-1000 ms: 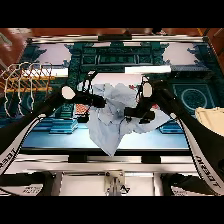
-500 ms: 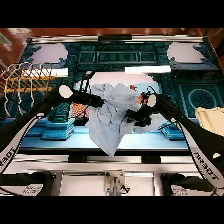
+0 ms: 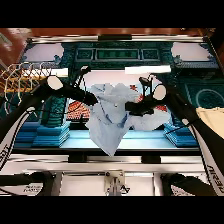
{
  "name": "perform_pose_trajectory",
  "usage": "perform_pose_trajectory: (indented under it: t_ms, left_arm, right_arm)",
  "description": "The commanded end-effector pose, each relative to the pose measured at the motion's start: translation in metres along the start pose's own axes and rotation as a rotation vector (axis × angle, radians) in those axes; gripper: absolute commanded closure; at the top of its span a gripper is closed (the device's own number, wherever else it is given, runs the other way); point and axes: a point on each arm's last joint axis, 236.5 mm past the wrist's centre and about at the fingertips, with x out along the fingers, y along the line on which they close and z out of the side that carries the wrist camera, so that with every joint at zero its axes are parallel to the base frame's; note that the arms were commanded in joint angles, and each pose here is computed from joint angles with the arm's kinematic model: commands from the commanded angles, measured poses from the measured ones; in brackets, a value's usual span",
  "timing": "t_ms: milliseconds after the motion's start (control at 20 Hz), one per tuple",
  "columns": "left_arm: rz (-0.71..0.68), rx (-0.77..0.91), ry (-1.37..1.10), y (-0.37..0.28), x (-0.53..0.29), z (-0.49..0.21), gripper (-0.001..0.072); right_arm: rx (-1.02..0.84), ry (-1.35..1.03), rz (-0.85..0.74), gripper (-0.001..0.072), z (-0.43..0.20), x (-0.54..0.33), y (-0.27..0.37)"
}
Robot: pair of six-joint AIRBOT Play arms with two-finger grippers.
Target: Fold the shirts.
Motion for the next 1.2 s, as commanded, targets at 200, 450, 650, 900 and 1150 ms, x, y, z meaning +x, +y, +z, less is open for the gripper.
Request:
perform_pose_trajectory:
  t_ms: [200,450,650,900,1150]
  left_arm:
    - [-0.046,0.008,0.129,-0.043,-0.062,-0.022,0.0659]
    - [-0.006,-0.131,0.120,-0.024,-0.039,-0.017,0.0657]
    - [-0.009,-0.144,0.140,-0.019,-0.030,-0.021,0.0532]
    - [-0.006,-0.148,0.135,-0.014,-0.045,-0.015,0.0212]
    - [0.076,-0.144,0.053,0.011,-0.129,0.007,0.0142]
  right_arm:
    - [-0.037,0.043,-0.100,0.0634,-0.008,-0.057,-0.002]
    - [0.001,0.130,-0.117,0.0634,-0.022,-0.047,-0.008]
    - [0.003,0.139,-0.120,0.0635,-0.023,-0.045,-0.009]
    - [0.006,0.139,-0.120,0.0634,-0.023,-0.045,-0.009]
    - [0.005,0.139,-0.120,0.0634,-0.023,-0.045,-0.009]
